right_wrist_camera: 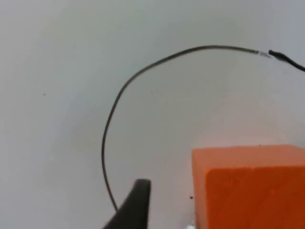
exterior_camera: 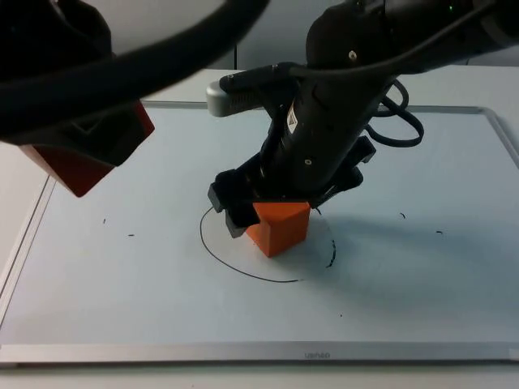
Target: Pick up one cube with the left hand and another cube with the right hand. First place the cube in the right hand at the target position, then stack the cube in the left hand on top.
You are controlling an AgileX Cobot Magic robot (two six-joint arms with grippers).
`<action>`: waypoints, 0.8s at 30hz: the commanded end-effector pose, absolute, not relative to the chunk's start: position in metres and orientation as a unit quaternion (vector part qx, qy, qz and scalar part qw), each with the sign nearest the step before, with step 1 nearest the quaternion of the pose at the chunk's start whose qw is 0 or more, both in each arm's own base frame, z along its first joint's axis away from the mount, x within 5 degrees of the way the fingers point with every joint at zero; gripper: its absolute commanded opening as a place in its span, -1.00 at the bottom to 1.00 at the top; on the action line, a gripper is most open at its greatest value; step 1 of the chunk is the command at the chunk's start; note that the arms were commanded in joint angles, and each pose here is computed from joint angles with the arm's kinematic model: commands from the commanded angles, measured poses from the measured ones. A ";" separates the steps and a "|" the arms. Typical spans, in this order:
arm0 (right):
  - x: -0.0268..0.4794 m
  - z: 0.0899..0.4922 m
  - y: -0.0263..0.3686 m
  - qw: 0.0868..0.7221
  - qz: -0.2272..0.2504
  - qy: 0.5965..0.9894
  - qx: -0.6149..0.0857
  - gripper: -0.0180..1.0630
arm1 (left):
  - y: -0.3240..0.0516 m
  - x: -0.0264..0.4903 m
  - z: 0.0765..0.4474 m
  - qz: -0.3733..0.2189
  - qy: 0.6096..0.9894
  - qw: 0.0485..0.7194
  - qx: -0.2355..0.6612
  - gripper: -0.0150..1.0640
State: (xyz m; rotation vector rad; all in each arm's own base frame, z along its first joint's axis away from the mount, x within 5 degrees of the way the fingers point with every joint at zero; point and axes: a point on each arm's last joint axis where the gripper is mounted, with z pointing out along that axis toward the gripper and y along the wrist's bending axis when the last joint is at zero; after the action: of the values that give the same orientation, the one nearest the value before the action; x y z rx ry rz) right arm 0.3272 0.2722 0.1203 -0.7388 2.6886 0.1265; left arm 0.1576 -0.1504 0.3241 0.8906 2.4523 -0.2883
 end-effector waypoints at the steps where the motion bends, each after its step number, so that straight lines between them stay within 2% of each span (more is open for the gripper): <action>1: 0.329 0.129 0.275 0.190 0.056 0.948 -0.251 0.95 | -0.152 0.155 0.325 -0.115 0.901 0.260 0.328 -0.98; 4: 0.328 0.143 0.275 0.205 0.063 0.944 -0.251 0.98 | -0.152 0.155 0.325 -0.115 0.901 0.260 0.328 -0.98; 7: 0.325 0.188 0.272 0.253 0.081 0.930 -0.254 0.98 | -0.152 0.156 0.326 -0.117 0.900 0.263 0.328 -0.98; 8: 0.325 0.188 0.272 0.253 0.081 0.930 -0.254 0.98 | -0.152 0.156 0.326 -0.117 0.900 0.263 0.328 -0.98; 12: 0.311 0.273 0.255 0.347 0.105 0.895 -0.262 0.98 | -0.155 0.159 0.326 -0.114 0.893 0.272 0.340 -0.98; 13: 0.311 0.273 0.255 0.347 0.105 0.895 -0.262 0.98 | -0.155 0.159 0.326 -0.114 0.893 0.272 0.340 -0.98; 15: 0.296 0.319 0.241 0.403 0.116 0.869 -0.262 0.98 | -0.159 0.164 0.326 -0.111 0.891 0.271 0.347 -0.98; 16: 0.281 0.356 0.226 0.447 0.125 0.846 -0.261 0.98 | -0.165 0.169 0.328 -0.107 0.888 0.270 0.357 -0.98; 17: 0.281 0.356 0.226 0.447 0.125 0.846 -0.261 0.98 | -0.165 0.169 0.328 -0.107 0.888 0.270 0.357 -0.98; 20: 0.246 0.417 0.193 0.526 0.131 0.800 -0.258 0.98 | -0.184 0.189 0.326 -0.095 0.881 0.262 0.383 -0.98; 24: 0.208 0.460 0.157 0.577 0.127 0.768 -0.246 0.98 | -0.206 0.211 0.317 -0.082 0.875 0.247 0.409 -0.98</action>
State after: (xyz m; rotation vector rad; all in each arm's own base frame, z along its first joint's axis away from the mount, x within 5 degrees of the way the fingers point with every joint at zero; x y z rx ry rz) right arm 0.2123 0.1628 0.4534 -0.5752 1.8143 0.3181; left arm 0.2094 -0.2005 0.3164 1.0949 2.4067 -0.2147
